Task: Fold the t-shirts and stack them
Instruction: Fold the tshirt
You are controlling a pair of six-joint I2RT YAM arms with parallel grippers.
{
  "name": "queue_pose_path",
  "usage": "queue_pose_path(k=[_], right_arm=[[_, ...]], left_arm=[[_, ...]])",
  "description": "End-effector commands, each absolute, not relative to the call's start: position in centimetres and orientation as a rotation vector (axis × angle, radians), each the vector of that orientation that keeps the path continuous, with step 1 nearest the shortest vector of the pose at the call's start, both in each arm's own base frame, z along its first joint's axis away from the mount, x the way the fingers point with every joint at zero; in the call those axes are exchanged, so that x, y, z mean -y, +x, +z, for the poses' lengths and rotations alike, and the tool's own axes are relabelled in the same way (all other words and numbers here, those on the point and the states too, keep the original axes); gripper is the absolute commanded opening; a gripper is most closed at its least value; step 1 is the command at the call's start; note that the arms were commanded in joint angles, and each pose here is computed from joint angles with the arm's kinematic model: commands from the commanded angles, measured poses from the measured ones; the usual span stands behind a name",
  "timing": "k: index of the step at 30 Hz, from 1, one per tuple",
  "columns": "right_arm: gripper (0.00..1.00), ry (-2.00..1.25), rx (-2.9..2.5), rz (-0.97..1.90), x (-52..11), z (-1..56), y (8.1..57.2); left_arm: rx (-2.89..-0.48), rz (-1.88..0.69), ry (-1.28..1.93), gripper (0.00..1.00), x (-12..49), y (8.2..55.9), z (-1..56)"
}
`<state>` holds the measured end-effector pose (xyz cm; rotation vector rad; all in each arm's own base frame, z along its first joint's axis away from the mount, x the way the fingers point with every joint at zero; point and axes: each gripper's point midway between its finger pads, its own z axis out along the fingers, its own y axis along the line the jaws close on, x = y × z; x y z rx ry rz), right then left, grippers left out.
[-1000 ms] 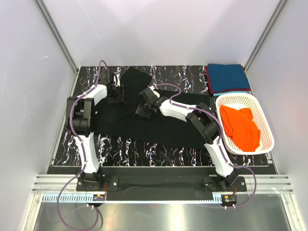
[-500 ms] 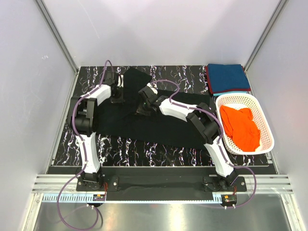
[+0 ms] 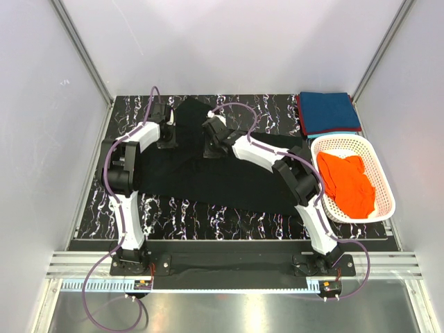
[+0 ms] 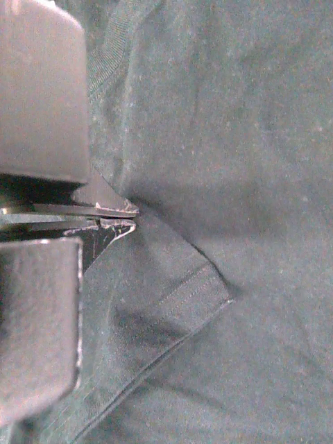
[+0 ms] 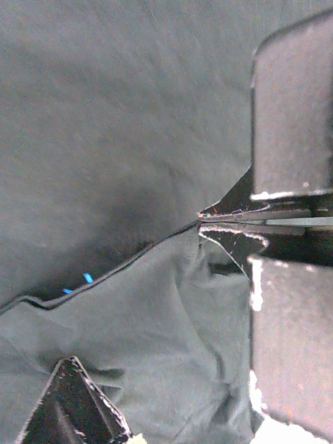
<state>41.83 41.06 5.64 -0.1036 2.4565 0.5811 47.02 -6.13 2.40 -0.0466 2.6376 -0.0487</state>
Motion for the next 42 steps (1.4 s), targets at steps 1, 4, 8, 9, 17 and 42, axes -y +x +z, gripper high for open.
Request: queue_pose_path(k=[1, 4, 8, 9, 17, 42], right_arm=[[0.00, -0.209, -2.386, 0.529, -40.3, 7.7, 44.0], [0.01, -0.265, -2.385, 0.510, -40.3, 7.3, 44.2], [0.02, -0.309, -2.376, 0.483, -40.3, 7.1, 44.6], [0.03, -0.306, -2.380, 0.470, -40.1, 6.8, 44.7], [0.11, -0.275, -2.414, 0.461, -39.6, 6.5, 44.2], [0.31, -0.129, -2.633, 0.582, -34.3, 8.3, 33.6]], left_arm=[[-2.561, -0.003, -0.071, 0.00, 5.5, 48.5, 4.9], [-2.562, -0.010, -0.093, 0.00, 5.7, 48.7, 4.7], [-2.557, -0.020, -0.113, 0.00, 5.8, 49.0, 4.8], [-2.555, -0.018, -0.120, 0.00, 5.8, 49.0, 4.9], [-2.526, 0.016, -0.179, 0.03, 5.2, 49.4, 5.8], [-2.603, -0.020, -0.465, 0.37, 3.7, 41.3, 7.6]])
